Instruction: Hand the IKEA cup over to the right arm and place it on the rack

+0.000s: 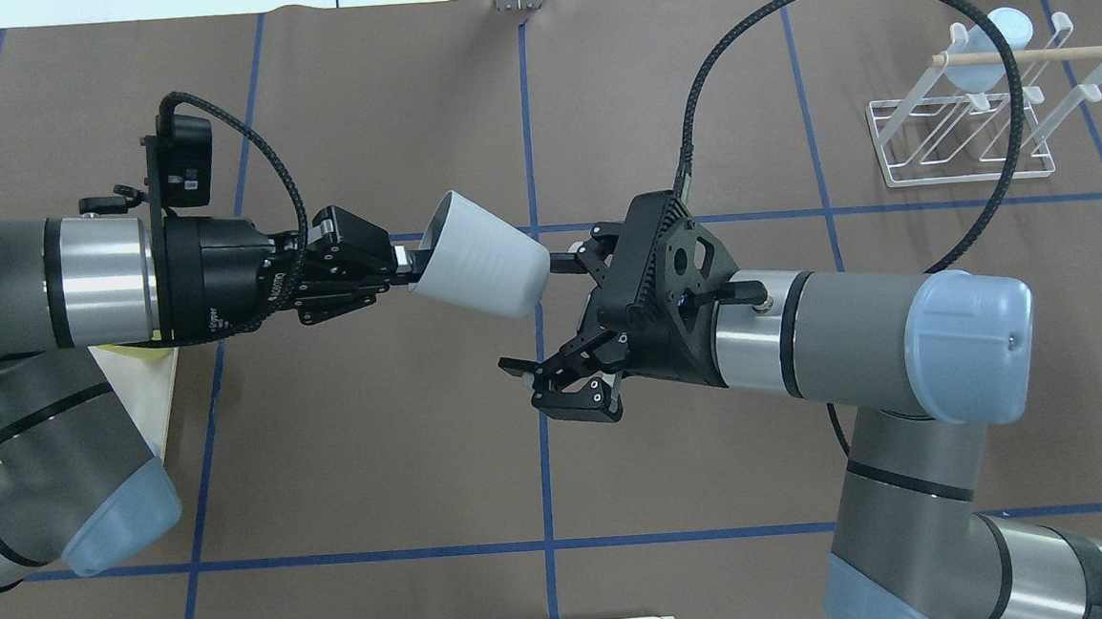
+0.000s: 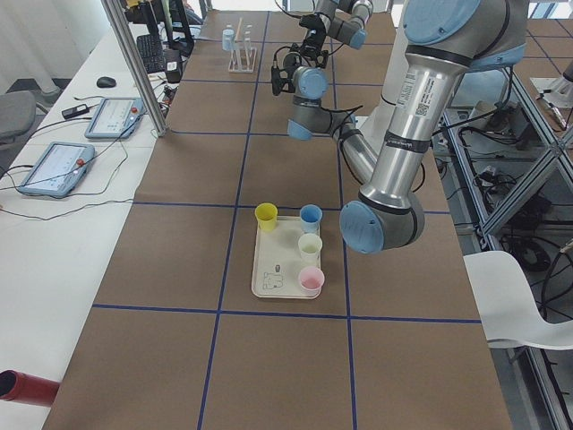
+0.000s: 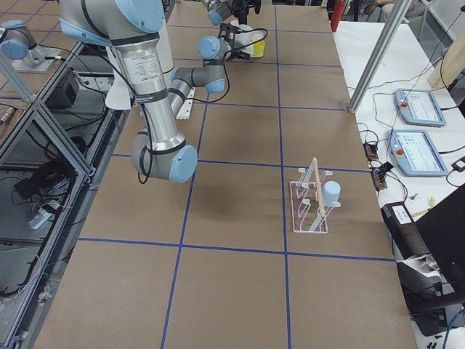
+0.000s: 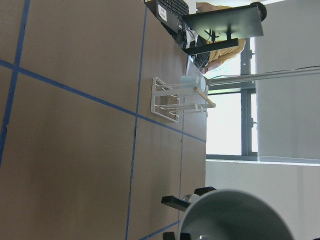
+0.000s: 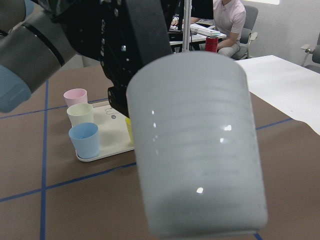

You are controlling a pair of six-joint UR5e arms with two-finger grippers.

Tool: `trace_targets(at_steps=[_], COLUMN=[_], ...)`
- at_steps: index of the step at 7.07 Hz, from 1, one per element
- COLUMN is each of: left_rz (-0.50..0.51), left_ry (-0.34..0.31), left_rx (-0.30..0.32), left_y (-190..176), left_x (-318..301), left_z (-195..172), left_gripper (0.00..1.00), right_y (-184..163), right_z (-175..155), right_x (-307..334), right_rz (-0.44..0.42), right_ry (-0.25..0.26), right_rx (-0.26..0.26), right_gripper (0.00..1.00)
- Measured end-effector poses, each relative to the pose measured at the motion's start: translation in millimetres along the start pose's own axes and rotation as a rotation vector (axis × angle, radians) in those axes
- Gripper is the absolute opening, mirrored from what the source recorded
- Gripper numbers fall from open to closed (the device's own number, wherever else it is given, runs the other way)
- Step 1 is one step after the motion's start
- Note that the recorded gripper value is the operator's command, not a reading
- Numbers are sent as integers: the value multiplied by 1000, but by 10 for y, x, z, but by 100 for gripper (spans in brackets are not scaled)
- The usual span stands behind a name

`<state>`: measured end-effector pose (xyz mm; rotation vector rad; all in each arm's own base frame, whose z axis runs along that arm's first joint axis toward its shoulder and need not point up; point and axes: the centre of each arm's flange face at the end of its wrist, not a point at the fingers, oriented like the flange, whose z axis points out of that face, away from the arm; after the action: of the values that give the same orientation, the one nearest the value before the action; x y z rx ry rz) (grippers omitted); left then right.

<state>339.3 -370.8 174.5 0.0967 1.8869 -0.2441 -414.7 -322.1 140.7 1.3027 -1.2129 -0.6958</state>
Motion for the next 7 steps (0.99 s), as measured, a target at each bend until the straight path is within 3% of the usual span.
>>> trace_targets(at_steps=[5, 7], left_rz=[-7, -7], left_ry=[-10, -14], left_rx=[5, 4], left_y=[104, 107], left_x=[-123, -141], left_z=[147, 161], left_gripper=[0, 0], right_y=[-41, -61], right_z=[1, -9], right_x=[-13, 9], right_rz=[0, -5], right_ry=[-3, 20], right_rx=[8, 17], right_gripper=[100, 98])
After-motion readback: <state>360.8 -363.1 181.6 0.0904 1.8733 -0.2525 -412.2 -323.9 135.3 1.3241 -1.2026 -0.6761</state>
